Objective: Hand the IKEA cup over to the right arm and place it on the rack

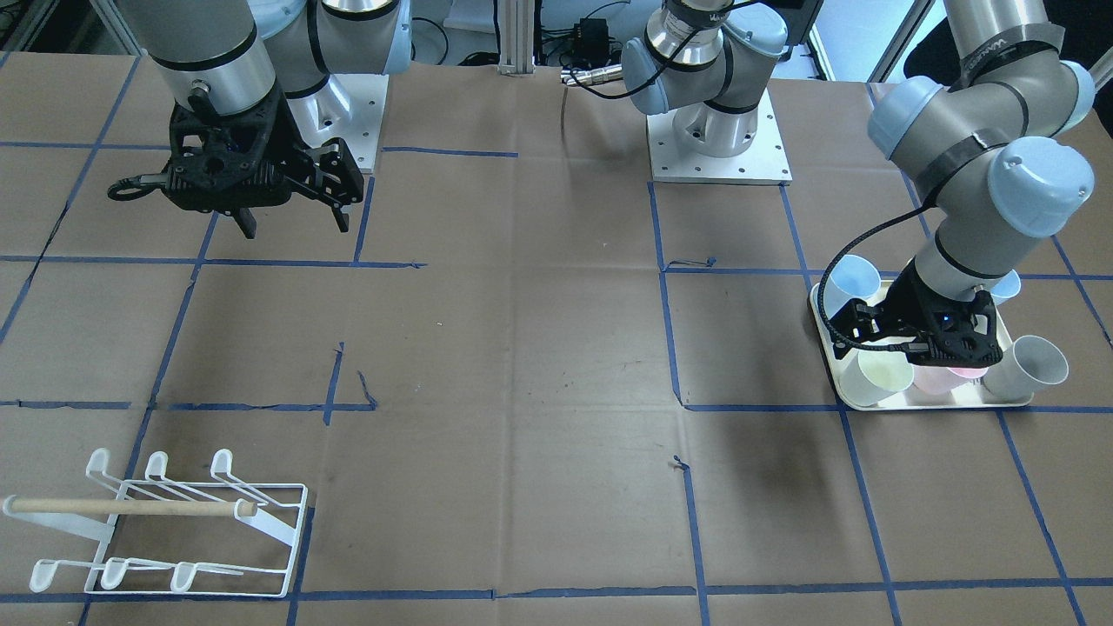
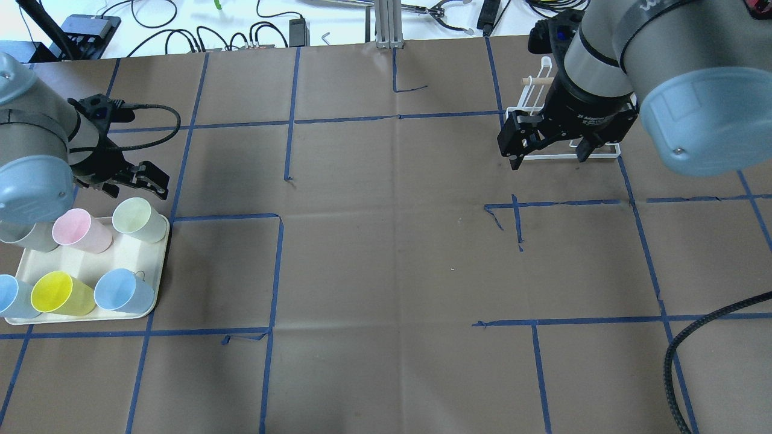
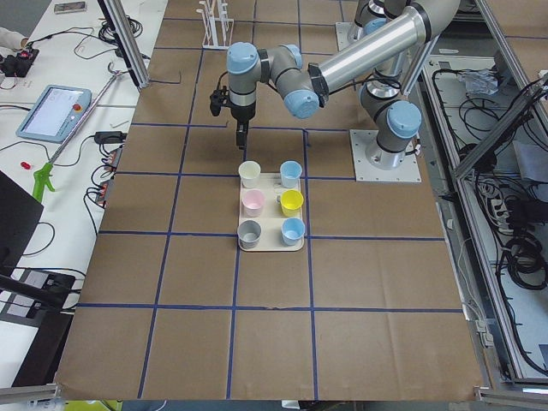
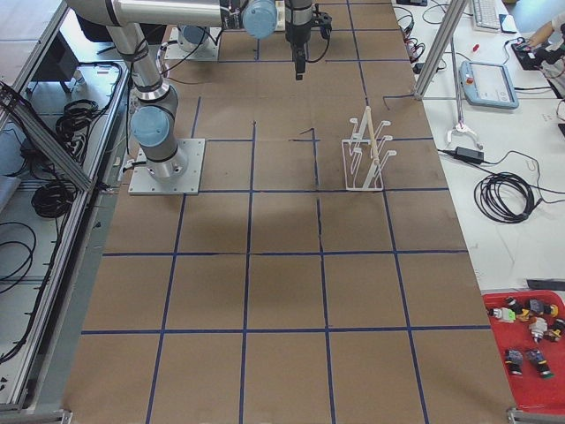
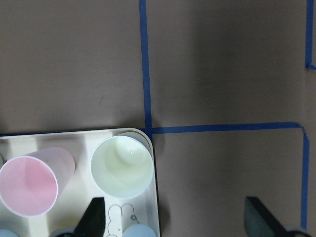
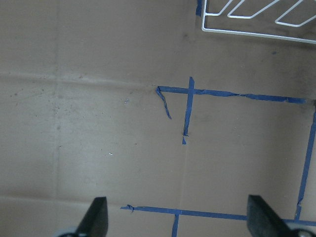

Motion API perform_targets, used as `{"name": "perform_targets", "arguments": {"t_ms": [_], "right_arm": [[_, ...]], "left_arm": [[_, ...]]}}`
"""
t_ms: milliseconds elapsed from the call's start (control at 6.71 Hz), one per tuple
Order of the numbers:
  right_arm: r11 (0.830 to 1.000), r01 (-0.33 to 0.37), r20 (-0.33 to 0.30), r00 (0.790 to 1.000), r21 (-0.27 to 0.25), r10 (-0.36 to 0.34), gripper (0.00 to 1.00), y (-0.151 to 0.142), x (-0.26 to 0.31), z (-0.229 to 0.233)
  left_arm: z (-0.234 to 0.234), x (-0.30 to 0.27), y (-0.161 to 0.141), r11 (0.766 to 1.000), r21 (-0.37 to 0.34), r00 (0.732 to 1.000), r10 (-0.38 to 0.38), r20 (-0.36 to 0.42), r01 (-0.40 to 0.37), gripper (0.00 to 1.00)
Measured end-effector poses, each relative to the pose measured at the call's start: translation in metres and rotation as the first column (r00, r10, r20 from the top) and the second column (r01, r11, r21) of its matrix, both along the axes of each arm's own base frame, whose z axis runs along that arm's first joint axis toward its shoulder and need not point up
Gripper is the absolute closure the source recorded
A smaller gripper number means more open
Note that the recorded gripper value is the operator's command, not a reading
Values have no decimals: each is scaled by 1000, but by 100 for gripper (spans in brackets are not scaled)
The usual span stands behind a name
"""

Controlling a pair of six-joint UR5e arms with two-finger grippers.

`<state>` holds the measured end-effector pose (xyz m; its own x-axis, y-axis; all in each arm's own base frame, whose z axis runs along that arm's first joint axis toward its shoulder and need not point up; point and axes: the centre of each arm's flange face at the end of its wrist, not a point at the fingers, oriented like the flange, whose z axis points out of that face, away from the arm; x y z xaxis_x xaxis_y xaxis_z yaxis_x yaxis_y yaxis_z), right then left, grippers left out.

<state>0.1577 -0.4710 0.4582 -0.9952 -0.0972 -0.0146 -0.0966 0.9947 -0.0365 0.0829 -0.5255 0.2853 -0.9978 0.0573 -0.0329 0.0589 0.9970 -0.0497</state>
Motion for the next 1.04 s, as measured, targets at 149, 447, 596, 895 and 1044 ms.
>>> {"name": "perform_targets", "arguments": {"t_ms": [149,447,596,895,1044], "right_arm": [[1000,0,0,1000,2,0,0,0,0,-1],[1000,0,0,1000,2,0,0,0,0,-1],[1000,0,0,1000,2,0,0,0,0,-1],[1000,0,0,1000,1,0,0,0,0,-1],[1000,0,0,1000,0,0,0,0,0,-1]], "left_arm": [[-20,7,4,1000,14,1000,15,-6,-15,0],[-44,14,10,998,47,999,32,-19,-31,0],[-51,15,10,998,61,999,33,-24,-32,0],[-59,16,10,997,74,999,32,-28,-30,19],[-59,17,9,997,73,999,30,-27,-28,55]]}}
